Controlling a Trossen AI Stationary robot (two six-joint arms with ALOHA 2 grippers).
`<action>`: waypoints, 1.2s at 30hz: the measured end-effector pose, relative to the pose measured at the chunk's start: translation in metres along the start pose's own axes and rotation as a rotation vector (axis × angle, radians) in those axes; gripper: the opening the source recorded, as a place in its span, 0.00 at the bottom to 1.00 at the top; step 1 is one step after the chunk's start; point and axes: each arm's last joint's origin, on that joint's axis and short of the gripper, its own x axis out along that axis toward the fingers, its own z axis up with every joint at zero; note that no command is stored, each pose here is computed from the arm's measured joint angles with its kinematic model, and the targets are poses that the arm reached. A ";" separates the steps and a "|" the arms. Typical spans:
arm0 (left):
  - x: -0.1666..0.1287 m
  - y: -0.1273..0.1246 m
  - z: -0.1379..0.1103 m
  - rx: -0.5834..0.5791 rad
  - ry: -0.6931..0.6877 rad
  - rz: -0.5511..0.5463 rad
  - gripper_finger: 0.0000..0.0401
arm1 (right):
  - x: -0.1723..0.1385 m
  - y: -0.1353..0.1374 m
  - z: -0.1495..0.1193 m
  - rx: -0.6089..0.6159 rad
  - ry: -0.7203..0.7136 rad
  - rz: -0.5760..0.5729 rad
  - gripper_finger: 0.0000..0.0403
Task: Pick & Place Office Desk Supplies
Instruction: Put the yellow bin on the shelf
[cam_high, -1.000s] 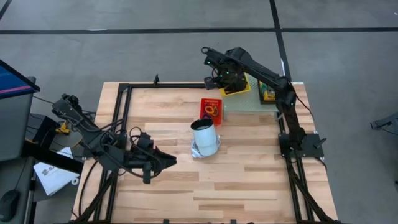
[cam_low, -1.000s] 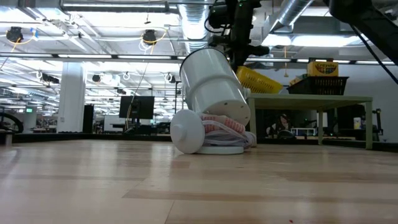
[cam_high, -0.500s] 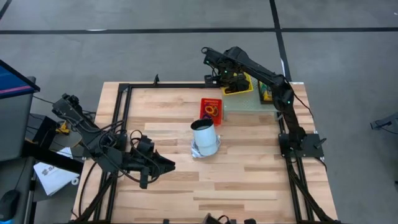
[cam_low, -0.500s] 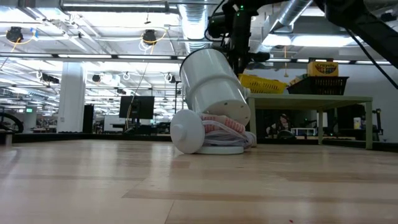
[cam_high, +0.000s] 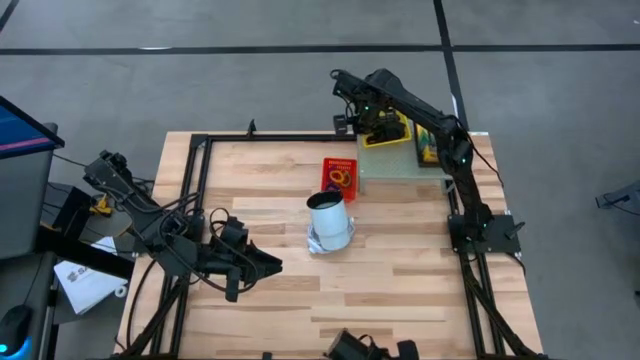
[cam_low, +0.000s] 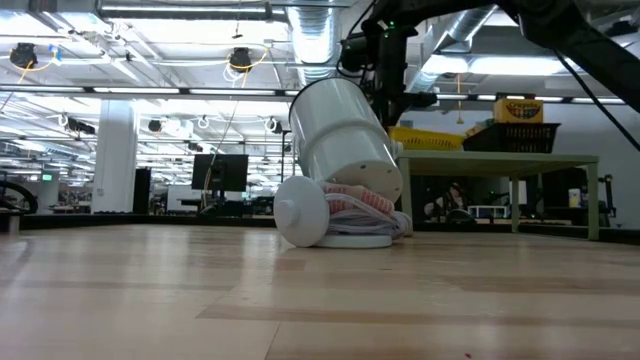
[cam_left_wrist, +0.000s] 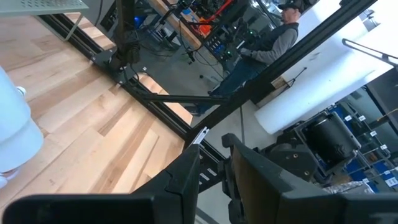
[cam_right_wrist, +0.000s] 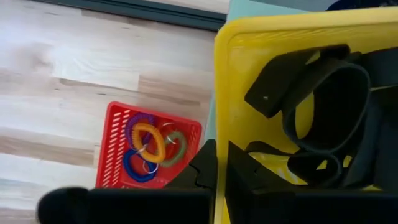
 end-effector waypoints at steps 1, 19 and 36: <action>0.000 0.000 0.000 -0.001 0.000 0.000 0.23 | 0.000 0.001 0.000 -0.002 -0.002 0.004 0.04; 0.000 0.000 0.000 -0.013 0.000 0.001 0.23 | -0.001 0.008 0.006 -0.040 -0.085 0.064 0.18; 0.000 0.000 0.000 -0.027 0.000 0.001 0.23 | 0.000 -0.003 0.015 0.002 -0.098 0.025 0.18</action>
